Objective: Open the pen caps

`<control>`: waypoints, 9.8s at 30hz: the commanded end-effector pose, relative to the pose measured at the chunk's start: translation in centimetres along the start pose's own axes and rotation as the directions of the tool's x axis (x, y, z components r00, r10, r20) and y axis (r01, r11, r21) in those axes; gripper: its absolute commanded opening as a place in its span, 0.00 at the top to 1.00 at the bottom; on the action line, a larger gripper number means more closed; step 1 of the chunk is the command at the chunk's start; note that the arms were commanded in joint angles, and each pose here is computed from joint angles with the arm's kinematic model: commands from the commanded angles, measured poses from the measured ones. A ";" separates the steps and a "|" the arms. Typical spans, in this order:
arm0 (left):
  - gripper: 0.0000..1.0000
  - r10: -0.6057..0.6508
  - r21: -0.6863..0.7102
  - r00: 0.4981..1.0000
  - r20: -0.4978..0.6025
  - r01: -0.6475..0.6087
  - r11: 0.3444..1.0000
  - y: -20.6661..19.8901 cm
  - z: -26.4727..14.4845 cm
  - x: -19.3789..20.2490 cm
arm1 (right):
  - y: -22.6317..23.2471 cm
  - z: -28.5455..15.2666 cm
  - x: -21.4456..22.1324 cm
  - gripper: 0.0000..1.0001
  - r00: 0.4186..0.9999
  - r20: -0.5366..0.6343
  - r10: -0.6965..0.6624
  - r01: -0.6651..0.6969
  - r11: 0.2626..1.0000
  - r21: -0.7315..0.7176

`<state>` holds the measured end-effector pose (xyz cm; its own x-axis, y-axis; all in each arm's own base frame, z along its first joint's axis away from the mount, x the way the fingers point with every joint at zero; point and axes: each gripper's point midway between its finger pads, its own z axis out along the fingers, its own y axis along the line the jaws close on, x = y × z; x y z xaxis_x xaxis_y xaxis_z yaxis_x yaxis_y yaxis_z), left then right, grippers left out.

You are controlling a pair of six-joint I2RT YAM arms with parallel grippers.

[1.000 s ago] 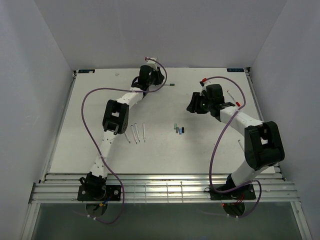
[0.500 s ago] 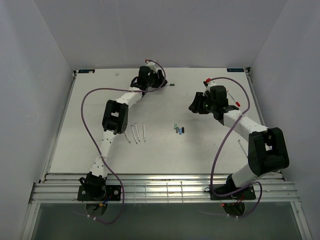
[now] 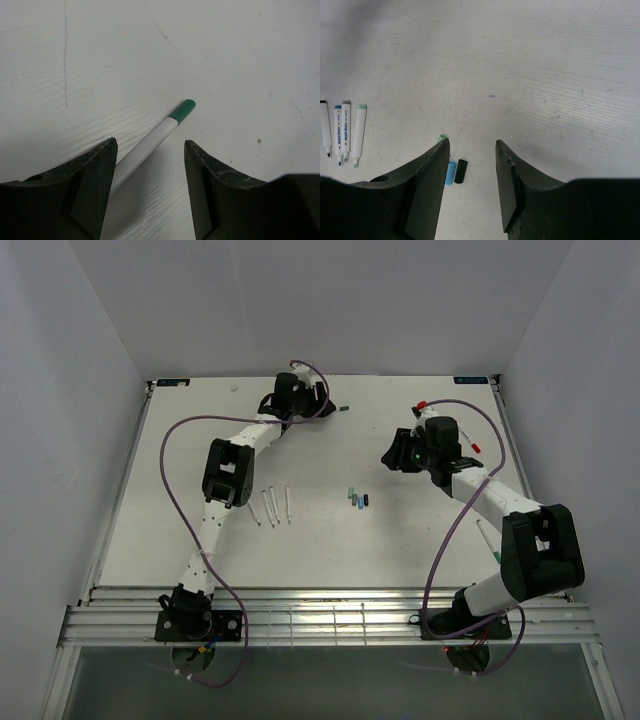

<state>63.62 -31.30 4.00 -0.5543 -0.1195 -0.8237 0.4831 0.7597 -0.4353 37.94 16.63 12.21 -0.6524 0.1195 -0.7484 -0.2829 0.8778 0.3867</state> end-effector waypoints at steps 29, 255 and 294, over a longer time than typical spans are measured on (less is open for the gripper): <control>0.43 0.136 -0.234 0.962 -0.236 -0.192 0.953 -1.7 -2.8 7.2 | 0.6 -5.2 -1.0 0.52 0.986 0.160 -0.049 0.048 0.999 0.009; 0.39 -0.357 -0.705 0.925 0.132 0.341 0.622 -1.8 -37.7 14.5 | -2.2 -1.0 1.8 0.48 0.982 -0.164 0.091 -0.066 0.986 0.154; 0.22 -0.245 -0.402 0.959 0.142 0.282 0.871 -10.4 -35.0 9.4 | -30.1 6.1 -12.1 0.26 0.993 -0.100 0.058 0.011 0.814 0.581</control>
<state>29.12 -17.16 12.22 -0.5703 -0.3991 -0.7180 -0.0483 0.8888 -0.4557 57.38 -8.13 4.83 -0.7533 0.1452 -0.6415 0.1958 0.9806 -0.0079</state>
